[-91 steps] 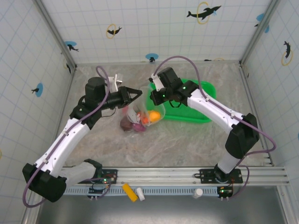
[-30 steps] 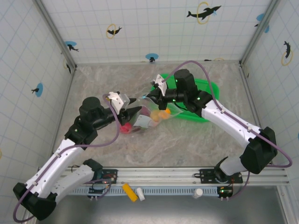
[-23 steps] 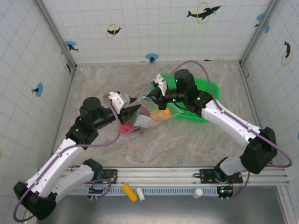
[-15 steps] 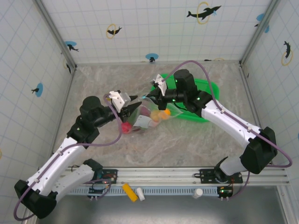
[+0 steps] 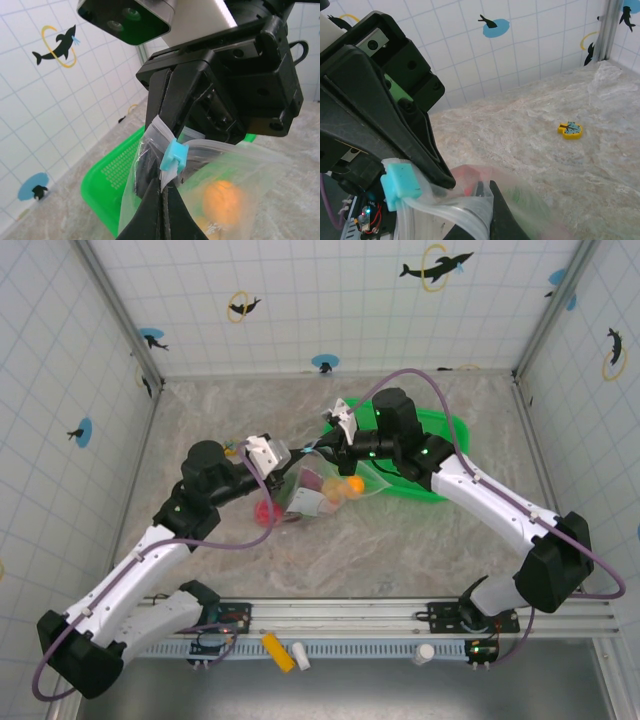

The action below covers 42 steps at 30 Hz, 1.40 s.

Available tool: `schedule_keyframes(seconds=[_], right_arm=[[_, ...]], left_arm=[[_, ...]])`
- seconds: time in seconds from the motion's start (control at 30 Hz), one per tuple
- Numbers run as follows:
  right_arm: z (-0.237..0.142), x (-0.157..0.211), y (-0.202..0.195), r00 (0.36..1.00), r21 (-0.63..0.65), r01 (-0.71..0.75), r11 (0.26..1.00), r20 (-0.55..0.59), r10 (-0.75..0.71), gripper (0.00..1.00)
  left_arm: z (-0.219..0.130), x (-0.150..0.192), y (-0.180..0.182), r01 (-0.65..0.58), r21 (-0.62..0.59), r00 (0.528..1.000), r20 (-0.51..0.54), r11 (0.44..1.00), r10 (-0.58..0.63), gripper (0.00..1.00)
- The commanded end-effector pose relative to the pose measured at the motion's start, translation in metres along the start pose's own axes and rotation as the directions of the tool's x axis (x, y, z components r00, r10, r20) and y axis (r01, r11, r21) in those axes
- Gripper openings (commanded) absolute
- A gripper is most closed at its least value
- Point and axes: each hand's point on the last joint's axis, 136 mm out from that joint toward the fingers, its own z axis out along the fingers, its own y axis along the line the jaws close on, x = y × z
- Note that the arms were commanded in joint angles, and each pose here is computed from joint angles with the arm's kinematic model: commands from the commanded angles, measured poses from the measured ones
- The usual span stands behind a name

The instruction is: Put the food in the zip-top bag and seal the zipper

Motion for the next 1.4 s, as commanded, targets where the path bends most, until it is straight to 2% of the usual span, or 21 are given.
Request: schedule_keyframes(seconds=[0.0,0.2,0.23,0.3,0.33,0.5,0.63,0.73,0.77,0.8,0.97,1.17,1.37], right_arm=[[-0.007,-0.020,0.004,0.998,-0.012,0.029,1.000,0.055,-0.028,0.00],[-0.010,-0.011,-0.008,0.999,0.026,-0.001,1.000,0.036,0.000,0.01],[-0.011,-0.009,-0.012,1.000,0.044,-0.003,0.999,0.027,0.002,0.05],[-0.016,-0.004,-0.020,1.000,0.098,0.006,0.995,0.000,-0.006,0.24],[-0.021,-0.002,-0.024,1.000,0.132,0.024,0.991,-0.018,-0.022,0.30],[-0.053,-0.015,-0.030,0.987,0.252,0.157,0.955,-0.072,-0.144,0.36],[-0.073,-0.034,-0.013,0.966,0.252,0.257,0.933,-0.080,-0.245,0.46],[-0.082,-0.043,-0.001,0.952,0.233,0.304,0.924,-0.096,-0.289,0.45],[-0.082,-0.043,0.007,0.944,0.197,0.328,0.924,-0.103,-0.313,0.44],[-0.082,-0.042,0.016,0.935,0.159,0.352,0.922,-0.106,-0.339,0.43],[-0.077,-0.047,0.043,0.908,0.056,0.416,0.907,-0.081,-0.412,0.40],[-0.061,-0.034,0.051,0.904,-0.024,0.414,0.910,-0.106,-0.414,0.42],[-0.055,-0.026,0.054,0.909,-0.055,0.402,0.914,-0.100,-0.405,0.38]], left_arm=[[-0.002,-0.017,-0.004,-0.062,0.014,0.996,0.070,0.998,0.061,0.00],[-0.007,-0.020,-0.007,-0.070,0.014,0.994,0.090,0.997,0.069,0.00],[-0.008,-0.021,-0.006,-0.072,0.008,0.993,0.092,0.997,0.071,0.00],[-0.011,-0.023,-0.004,-0.069,-0.011,0.993,0.093,0.998,0.070,0.00],[-0.013,-0.025,-0.002,-0.070,-0.023,0.994,0.087,0.997,0.072,0.00],[-0.020,-0.027,0.008,-0.064,-0.084,0.997,0.032,0.994,0.067,0.00],[-0.020,-0.033,0.003,-0.029,-0.029,1.000,0.010,0.999,0.029,0.00],[-0.017,-0.042,-0.004,0.008,0.037,1.000,0.015,0.999,-0.008,0.00],[-0.015,-0.037,-0.009,0.027,0.070,1.000,0.000,0.997,-0.027,0.00],[-0.016,-0.050,-0.011,0.029,0.100,0.999,0.012,0.995,-0.030,0.00],[-0.010,-0.049,-0.027,0.115,0.250,0.992,-0.080,0.961,-0.098,0.00],[-0.004,-0.039,-0.039,0.196,0.324,0.977,-0.141,0.926,-0.158,0.00],[-0.002,-0.034,-0.039,0.211,0.326,0.973,-0.158,0.921,-0.167,0.00]])
